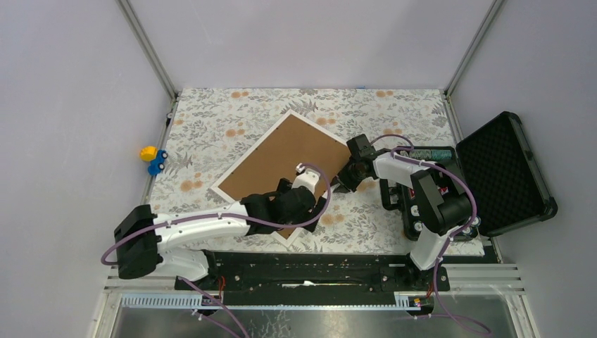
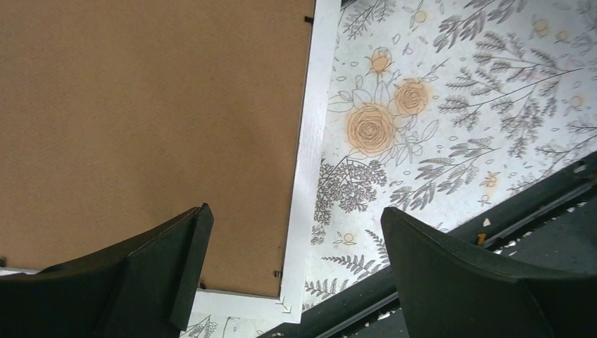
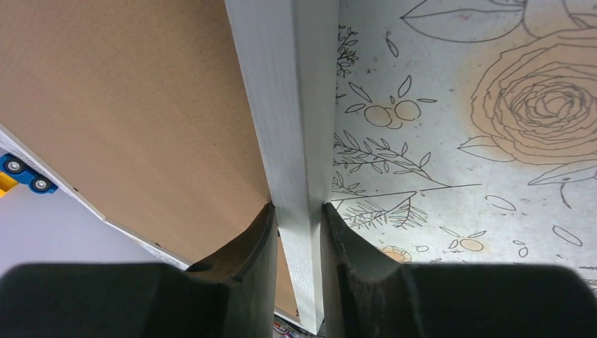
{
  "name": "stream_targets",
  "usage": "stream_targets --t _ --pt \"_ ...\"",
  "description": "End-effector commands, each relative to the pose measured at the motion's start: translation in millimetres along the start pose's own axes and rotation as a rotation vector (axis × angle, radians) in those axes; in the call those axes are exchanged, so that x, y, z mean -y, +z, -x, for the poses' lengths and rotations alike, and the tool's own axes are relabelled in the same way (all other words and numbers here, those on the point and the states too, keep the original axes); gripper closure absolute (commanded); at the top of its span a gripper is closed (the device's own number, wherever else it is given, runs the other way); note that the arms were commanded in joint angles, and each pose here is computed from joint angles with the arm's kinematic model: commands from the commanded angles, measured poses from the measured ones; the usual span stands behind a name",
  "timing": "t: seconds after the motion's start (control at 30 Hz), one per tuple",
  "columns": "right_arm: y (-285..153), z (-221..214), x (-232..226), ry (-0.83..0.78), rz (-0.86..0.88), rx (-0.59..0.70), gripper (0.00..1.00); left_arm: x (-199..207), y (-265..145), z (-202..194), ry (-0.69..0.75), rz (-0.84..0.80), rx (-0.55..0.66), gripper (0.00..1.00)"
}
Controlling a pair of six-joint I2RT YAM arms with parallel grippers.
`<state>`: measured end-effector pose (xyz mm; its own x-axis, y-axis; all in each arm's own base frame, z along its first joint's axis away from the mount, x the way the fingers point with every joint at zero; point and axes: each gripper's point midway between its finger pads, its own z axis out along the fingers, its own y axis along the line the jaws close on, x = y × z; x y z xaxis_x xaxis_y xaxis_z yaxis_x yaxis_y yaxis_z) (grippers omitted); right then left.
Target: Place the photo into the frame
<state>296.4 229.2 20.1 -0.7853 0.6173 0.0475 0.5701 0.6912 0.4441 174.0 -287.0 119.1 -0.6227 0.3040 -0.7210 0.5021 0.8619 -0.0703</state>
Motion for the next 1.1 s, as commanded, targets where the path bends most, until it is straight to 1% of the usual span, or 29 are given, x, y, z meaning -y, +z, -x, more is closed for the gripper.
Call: stream_targets --t 0.0,0.1,0.2,0.33,0.47,0.67,0.9,1.07 --pt "0 1 8 0.024 -0.046 0.034 1.0 7 7 14 -0.006 0.014 0.036 0.01" --pt "-10 1 -1 0.019 -0.029 0.036 1.0 9 14 11 0.045 0.054 0.028 0.01" --pt "-22 2 -14 0.023 0.011 0.038 1.0 20 20 6 0.153 0.122 0.022 0.01" --pt "-32 -1 -25 0.017 0.033 0.025 1.0 23 40 -13 0.345 0.318 -0.022 0.02" --pt "-37 -8 -28 0.021 0.047 -0.013 1.0 19 52 -23 0.467 0.451 -0.042 0.02" --pt "-47 -10 -37 0.014 0.078 -0.02 1.0 8 62 -28 0.564 0.554 -0.044 0.02" --pt "-54 -11 -42 0.005 0.095 -0.027 1.0 7 58 -27 0.646 0.553 -0.052 0.02" --pt "-61 -11 -49 -0.001 0.112 -0.034 1.0 1 60 -31 0.727 0.59 -0.06 0.01"
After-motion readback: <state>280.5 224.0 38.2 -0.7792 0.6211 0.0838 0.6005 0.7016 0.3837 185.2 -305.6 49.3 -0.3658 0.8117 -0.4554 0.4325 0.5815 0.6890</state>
